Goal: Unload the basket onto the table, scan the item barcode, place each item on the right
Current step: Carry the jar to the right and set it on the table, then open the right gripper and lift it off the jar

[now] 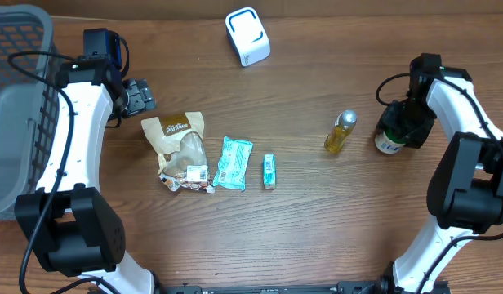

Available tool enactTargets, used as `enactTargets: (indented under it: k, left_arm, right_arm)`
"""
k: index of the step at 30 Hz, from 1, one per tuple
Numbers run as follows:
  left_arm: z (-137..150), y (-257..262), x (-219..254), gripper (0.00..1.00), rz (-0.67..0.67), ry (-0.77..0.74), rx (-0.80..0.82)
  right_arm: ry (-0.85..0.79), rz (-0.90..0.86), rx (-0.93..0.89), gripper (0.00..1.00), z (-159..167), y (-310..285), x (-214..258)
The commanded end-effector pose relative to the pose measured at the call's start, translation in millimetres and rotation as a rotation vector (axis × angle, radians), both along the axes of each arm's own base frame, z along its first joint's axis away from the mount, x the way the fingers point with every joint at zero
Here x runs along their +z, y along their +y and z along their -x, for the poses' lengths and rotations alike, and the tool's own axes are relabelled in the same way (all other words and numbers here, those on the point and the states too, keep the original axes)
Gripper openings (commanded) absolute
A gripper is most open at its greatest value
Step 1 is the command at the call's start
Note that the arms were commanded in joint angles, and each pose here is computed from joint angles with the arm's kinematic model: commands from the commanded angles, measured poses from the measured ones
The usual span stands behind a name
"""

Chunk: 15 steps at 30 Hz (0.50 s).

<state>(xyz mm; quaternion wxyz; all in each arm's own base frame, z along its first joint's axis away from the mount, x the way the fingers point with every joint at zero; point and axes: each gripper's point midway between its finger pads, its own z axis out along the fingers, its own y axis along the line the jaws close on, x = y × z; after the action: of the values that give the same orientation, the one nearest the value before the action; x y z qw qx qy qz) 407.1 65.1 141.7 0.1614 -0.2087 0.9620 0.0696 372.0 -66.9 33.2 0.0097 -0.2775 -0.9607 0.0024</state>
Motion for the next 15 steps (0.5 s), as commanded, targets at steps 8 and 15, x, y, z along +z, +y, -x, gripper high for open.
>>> enactTargets:
  k: [8, 15]
  left_arm:
    - [-2, -2, 10, 1.00, -0.015, -0.024, -0.009]
    - [-2, -2, 10, 1.00, -0.015, -0.024, -0.009]
  right_arm:
    - [-0.045, -0.033, -0.010, 1.00, -10, 4, 13]
    - [-0.293, -0.085, 0.017, 1.00, -46, 18, 149]
